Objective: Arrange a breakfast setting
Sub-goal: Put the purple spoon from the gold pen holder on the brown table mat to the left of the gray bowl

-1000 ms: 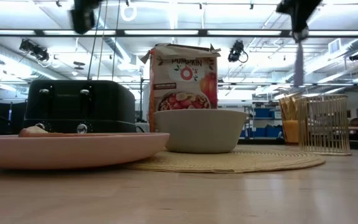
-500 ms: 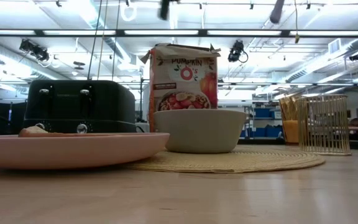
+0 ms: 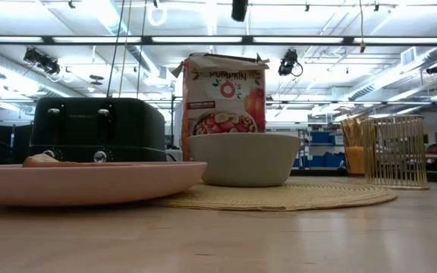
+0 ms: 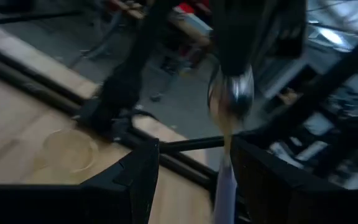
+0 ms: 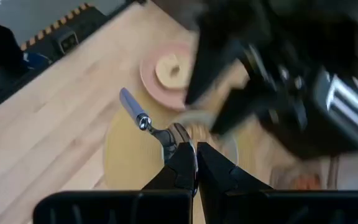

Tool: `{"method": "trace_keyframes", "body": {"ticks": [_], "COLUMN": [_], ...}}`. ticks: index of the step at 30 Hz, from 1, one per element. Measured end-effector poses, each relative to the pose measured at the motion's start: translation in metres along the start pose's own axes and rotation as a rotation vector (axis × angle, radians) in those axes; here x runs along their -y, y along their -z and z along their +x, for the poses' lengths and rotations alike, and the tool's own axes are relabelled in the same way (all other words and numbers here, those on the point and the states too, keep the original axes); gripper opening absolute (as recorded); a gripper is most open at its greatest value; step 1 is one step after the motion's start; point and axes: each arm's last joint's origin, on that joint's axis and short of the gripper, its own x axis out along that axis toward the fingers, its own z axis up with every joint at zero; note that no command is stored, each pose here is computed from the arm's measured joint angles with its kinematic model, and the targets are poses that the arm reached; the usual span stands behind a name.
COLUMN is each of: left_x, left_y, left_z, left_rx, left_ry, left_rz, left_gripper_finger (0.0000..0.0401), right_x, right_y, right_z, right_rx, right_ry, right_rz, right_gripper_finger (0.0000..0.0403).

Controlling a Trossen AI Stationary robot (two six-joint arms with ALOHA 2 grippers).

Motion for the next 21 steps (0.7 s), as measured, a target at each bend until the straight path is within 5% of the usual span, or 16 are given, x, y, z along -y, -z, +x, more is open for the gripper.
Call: {"method": "trace_keyframes", "body": {"ticks": [9, 17, 21], "left_x": [0.009, 0.007, 0.008], "left_y": [0.004, 0.010, 0.010], "left_z": [-0.002, -0.002, -0.003], "left_rx": [-0.175, -0.263, -0.286], "left_ry": [0.265, 0.287, 0.320], "left_rz": [-0.025, -0.049, -0.042], "left_gripper_finger": [0.0203, 0.0199, 0.0166], "right_x": [0.001, 0.005, 0.004], "right_y": [-0.020, -0.032, -0.032], "right_z": [0.041, 0.051, 0.050], "right_rx": [0.086, 0.179, 0.180], "right_ry": [-0.029, 0.012, 0.004], "right_rz": [-0.090, -0.150, -0.151], "right_gripper_finger": [0.0011, 0.0012, 0.0012]}}
